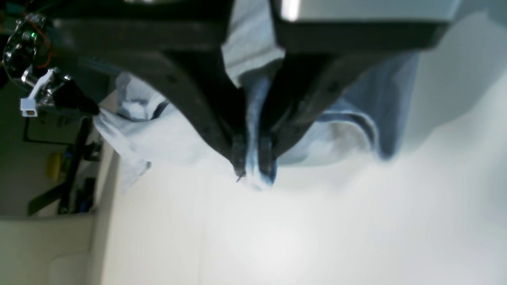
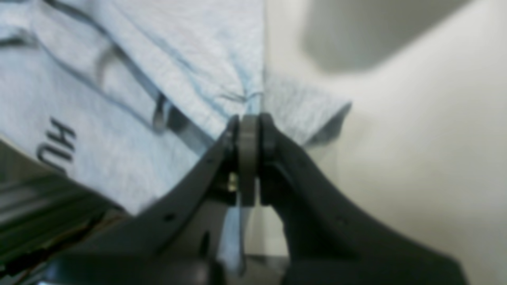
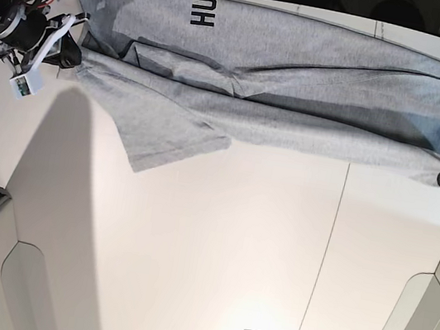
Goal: Fold the T-shirt properly
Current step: 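Grasp the hem corners with both grippers and fold the hem over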
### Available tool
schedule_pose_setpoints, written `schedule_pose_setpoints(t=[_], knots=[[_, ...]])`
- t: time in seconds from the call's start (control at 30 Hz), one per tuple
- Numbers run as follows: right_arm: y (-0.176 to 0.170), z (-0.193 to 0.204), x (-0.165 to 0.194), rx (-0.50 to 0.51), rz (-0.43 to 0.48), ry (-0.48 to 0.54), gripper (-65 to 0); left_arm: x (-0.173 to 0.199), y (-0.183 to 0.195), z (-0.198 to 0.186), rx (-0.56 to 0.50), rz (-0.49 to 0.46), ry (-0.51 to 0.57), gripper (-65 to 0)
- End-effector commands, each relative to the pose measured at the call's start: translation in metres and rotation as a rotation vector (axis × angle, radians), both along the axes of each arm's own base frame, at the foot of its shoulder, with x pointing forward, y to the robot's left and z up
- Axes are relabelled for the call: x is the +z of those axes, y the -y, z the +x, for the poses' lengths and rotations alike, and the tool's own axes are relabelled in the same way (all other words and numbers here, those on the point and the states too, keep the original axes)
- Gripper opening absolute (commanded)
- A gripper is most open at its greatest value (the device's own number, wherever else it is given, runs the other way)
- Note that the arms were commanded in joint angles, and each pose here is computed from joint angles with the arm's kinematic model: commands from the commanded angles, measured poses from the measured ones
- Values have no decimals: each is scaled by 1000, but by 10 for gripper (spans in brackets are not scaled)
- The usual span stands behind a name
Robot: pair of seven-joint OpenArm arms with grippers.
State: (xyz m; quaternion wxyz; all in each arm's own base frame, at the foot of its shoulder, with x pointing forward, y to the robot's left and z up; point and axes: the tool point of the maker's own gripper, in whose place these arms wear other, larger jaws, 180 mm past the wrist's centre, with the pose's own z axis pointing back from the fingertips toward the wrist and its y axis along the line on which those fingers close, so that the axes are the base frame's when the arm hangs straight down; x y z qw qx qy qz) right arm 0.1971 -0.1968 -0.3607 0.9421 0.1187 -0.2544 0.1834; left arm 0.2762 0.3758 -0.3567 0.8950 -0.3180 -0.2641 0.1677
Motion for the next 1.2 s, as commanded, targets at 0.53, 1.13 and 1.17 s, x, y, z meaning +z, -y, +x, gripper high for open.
schedule_pose_setpoints(t=[0.53, 1.13, 1.17], knots=[[8, -31, -12, 3, -43, -86, -650, 10, -12, -4, 3, 28, 18, -650], [8, -31, -12, 3, -43, -84, -650, 6, -8, -13, -33, 21, -26, -650], [8, -31, -12, 3, -43, -84, -650, 6, -8, -13, -33, 21, -26, -650]])
